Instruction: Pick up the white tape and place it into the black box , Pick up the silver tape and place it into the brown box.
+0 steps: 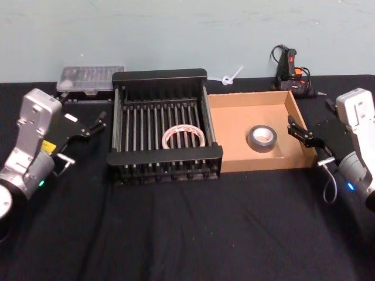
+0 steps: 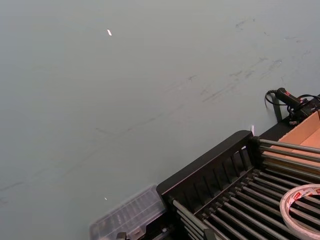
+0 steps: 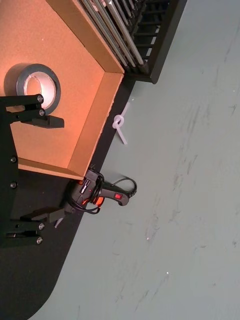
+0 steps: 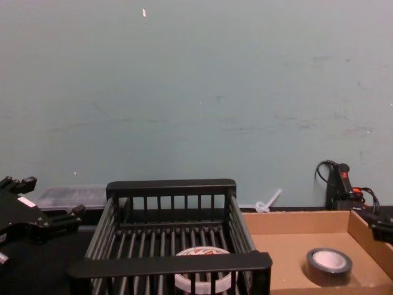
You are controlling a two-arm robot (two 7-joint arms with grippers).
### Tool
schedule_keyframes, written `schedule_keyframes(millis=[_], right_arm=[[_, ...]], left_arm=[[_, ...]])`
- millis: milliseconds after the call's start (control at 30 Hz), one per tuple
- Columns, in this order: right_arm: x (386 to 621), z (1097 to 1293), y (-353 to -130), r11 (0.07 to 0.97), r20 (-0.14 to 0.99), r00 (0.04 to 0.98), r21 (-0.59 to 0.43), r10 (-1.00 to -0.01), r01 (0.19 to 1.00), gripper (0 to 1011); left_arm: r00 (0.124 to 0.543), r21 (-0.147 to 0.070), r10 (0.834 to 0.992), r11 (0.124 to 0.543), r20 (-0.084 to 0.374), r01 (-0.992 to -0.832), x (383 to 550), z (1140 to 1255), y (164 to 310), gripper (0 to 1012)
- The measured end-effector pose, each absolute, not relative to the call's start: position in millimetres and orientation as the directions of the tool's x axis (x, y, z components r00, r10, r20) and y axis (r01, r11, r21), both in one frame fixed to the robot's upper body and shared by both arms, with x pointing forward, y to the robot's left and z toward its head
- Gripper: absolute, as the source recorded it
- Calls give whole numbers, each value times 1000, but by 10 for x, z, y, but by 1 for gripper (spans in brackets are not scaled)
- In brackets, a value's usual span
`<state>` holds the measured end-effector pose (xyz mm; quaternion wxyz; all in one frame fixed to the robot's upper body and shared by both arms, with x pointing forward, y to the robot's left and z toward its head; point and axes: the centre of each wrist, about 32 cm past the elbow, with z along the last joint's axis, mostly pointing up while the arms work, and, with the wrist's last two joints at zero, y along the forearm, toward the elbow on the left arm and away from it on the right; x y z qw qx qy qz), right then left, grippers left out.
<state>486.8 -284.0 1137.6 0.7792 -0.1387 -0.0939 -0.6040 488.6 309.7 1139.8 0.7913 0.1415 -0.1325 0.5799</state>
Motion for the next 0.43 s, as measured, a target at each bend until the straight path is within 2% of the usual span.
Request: schedule_keyframes(millis=[433], right_arm=[[4868,11376,-2840,232,314,253,-103,-915,967,1003]], left_arm=[[292,70,880,287,374,-955,4886,11398,3097,1001]])
